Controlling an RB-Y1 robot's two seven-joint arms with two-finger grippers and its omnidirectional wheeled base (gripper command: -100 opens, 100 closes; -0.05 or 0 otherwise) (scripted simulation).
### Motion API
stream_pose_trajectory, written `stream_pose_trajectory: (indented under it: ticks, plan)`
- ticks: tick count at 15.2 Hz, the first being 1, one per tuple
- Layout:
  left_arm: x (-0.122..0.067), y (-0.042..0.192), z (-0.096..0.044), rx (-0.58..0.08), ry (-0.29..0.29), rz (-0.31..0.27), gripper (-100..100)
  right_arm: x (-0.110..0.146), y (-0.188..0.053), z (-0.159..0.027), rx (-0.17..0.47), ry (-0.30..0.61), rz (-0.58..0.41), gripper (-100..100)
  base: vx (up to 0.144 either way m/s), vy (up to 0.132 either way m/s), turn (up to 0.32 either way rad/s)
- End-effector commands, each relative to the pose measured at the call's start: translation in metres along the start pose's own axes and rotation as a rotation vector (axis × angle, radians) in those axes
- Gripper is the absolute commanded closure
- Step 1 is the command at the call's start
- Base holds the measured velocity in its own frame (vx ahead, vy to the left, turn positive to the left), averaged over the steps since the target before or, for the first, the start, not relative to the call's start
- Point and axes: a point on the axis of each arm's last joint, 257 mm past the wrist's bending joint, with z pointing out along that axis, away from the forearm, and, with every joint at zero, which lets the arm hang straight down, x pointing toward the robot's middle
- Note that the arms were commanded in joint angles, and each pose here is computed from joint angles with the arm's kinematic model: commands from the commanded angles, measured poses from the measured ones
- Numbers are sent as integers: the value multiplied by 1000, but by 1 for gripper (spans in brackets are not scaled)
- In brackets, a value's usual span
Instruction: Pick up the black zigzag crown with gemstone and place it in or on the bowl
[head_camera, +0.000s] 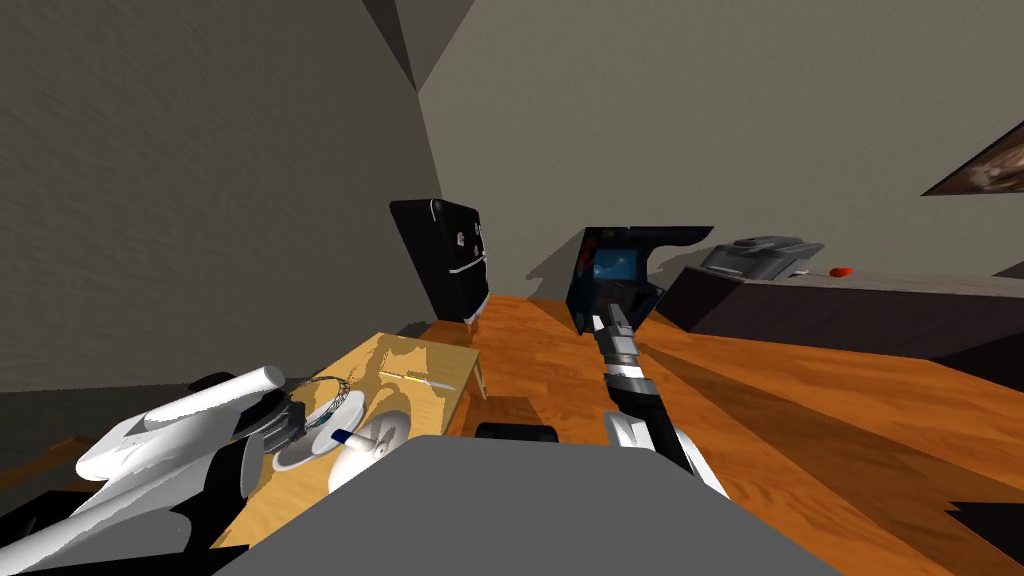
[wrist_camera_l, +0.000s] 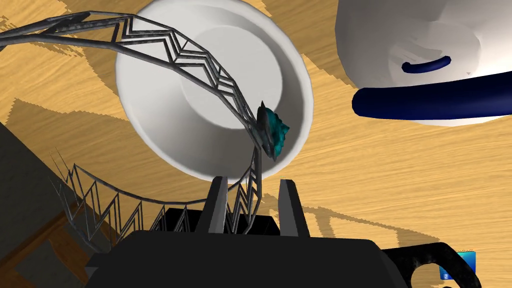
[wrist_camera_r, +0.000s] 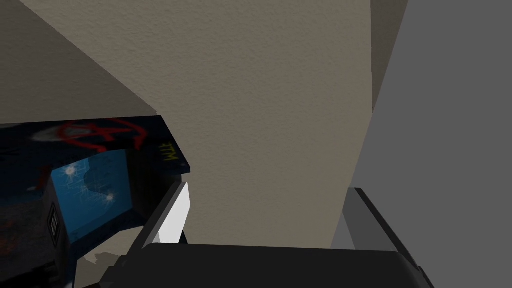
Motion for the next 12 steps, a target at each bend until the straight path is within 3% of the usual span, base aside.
stream_pose_trajectory:
  ticks: [1, 4, 5, 12]
  plan:
    - [0, 0, 0, 0, 0, 0, -100, 0, 0, 0, 0, 0, 0, 0, 0, 6, 0]
    - [0, 0, 0, 0, 0, 0, -100, 0, 0, 0, 0, 0, 0, 0, 0, 0, 0]
    - [-7, -6, -14, -2, -2, -3, -100, 0, 0, 0, 0, 0, 0, 0, 1, -12, -21]
    - [-20, -17, -43, -6, -5, -7, -100, 0, 0, 0, 0, 0, 0, 0, 3, -23, -17]
